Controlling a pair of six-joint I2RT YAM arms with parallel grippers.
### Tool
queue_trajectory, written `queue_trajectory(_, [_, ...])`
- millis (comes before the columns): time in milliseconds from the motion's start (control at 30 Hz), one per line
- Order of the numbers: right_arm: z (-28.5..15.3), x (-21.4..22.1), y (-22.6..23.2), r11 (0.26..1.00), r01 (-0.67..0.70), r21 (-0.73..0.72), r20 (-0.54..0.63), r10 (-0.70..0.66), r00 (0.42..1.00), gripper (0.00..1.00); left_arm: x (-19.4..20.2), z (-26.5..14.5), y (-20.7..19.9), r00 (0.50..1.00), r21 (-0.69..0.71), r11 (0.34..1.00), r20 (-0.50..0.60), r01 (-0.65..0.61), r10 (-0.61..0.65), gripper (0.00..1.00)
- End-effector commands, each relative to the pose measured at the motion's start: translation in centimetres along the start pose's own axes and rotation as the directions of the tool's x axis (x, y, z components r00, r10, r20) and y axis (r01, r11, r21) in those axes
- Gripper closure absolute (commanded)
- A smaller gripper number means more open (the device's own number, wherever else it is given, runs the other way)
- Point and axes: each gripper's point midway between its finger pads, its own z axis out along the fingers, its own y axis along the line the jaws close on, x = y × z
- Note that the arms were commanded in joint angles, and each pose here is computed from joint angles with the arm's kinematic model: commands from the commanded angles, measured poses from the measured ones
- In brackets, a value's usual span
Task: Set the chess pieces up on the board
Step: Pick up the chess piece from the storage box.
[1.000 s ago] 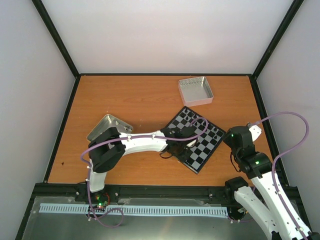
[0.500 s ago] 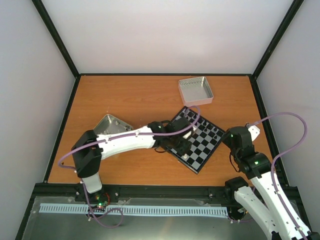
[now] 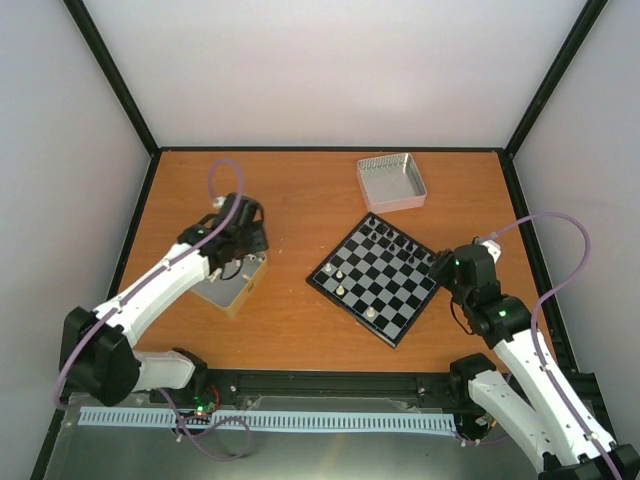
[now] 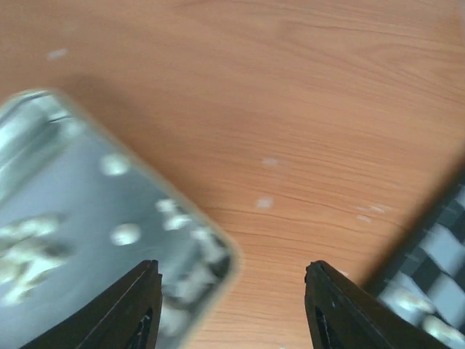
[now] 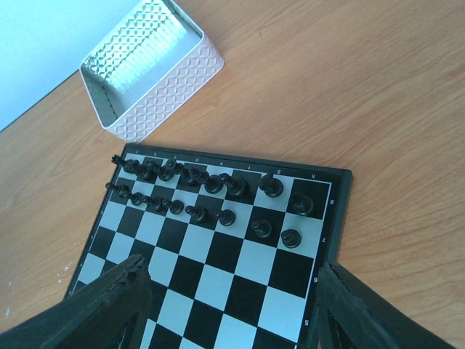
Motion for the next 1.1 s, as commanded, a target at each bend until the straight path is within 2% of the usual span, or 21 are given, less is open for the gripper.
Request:
queue_trajectory(0, [0.3, -0.8, 2.1, 0.998, 0.041, -0.057, 0.003, -0.04, 0.999, 0.38, 1.1, 0.3, 7.7, 0.97, -0.175, 0.954, 0.023, 0.241, -0.241, 0.45])
queue_trajectory(167, [1.0, 0.1, 2.1, 0.997, 0.039, -0.059, -0.038, -0.041, 0.998, 0.38, 3.2, 0.8, 13.4, 0.924, -0.289, 0.88, 0.04, 0.376, -0.381, 0.56])
queue_trajectory(233, [1.0, 0.4, 2.0, 0.998, 0.035, -0.059, -0.046, -0.038, 0.998, 0.38, 3.9, 0.9, 15.5, 0.904, -0.336, 0.845, 0.059, 0.417, -0.423, 0.56])
queue_trajectory(333, [1.0, 0.5, 1.8, 0.998, 0.035, -0.058, -0.042, -0.037, 0.998, 0.38, 4.6, 1.7, 17.3, 0.879, -0.334, 0.822, 0.048, 0.462, -0.475, 0.57])
queue_trajectory(433, [0.9, 0.3, 1.7, 0.998, 0.038, -0.055, -0.037, -0.04, 0.998, 0.38, 4.6, 2.7, 18.1, 0.858, -0.322, 0.806, 0.038, 0.496, -0.513, 0.6])
queue_trajectory(633, [0.9, 0.2, 1.8, 0.998, 0.04, -0.053, -0.037, -0.042, 0.998, 0.38, 5.1, 3.8, 19.8, 0.842, -0.407, 0.756, 0.066, 0.513, -0.535, 0.64])
queue_trajectory(1067, [1.0, 0.4, 1.5, 0.998, 0.048, -0.041, -0.04, -0.049, 0.998, 0.38, 3.6, 5.9, 20.1, 0.86, -0.409, 0.769, 0.083, 0.491, -0.504, 0.67])
